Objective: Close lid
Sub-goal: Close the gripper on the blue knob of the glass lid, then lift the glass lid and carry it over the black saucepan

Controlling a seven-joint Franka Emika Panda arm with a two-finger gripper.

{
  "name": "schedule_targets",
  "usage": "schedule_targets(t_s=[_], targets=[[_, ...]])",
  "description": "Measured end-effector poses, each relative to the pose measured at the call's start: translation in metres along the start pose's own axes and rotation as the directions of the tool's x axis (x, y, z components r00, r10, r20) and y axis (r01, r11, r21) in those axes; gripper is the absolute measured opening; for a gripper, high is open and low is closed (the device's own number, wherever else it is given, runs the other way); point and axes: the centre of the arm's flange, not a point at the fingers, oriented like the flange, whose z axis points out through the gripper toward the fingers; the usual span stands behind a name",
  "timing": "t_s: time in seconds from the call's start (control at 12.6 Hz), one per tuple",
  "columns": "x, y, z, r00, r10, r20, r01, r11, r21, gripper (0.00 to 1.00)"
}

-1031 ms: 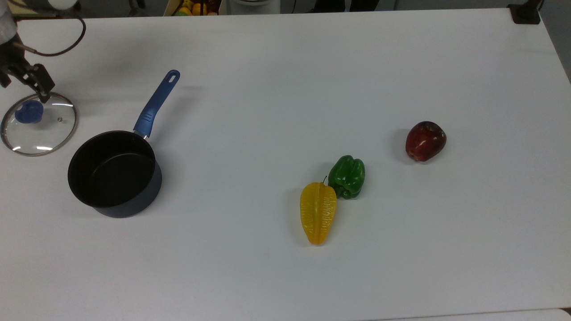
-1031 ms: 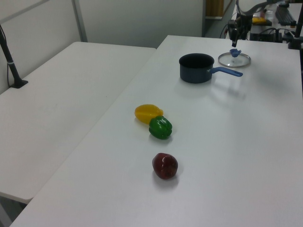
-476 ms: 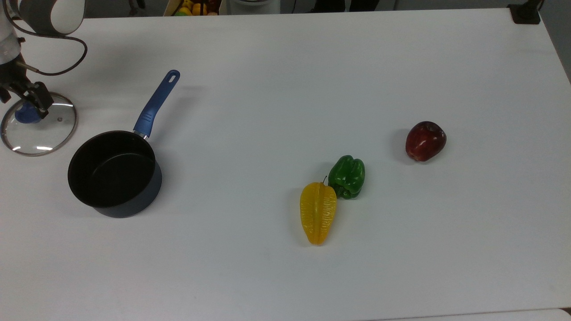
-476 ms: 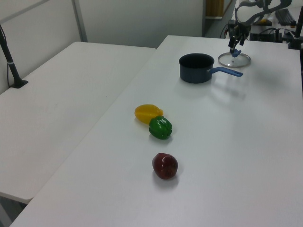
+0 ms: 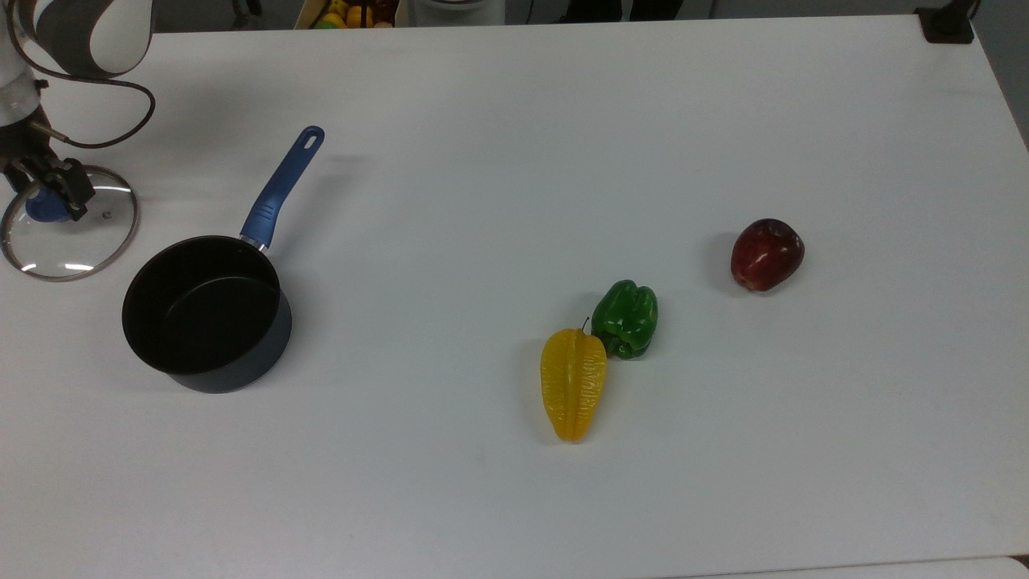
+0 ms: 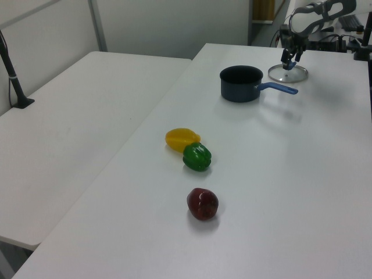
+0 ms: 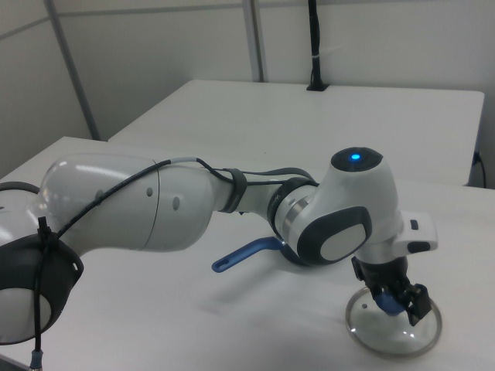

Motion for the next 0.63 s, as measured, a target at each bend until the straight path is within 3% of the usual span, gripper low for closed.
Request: schedule_targets(t_s=[0.24,0.4,0.63], targets=[[-0.0003,0.0011,0.0003,0.997,0.072,-0.002,-0.072,0.997,0.014,0.84],[-0.0001,0.0023,-0.0004,0.997,0.083,-0.004,-0.083,0.996,0.018,0.60],[0.0000,0.0078,-0.0024,0.994,0.106,-0.010,-0.106,0.994,0.032,0.60]])
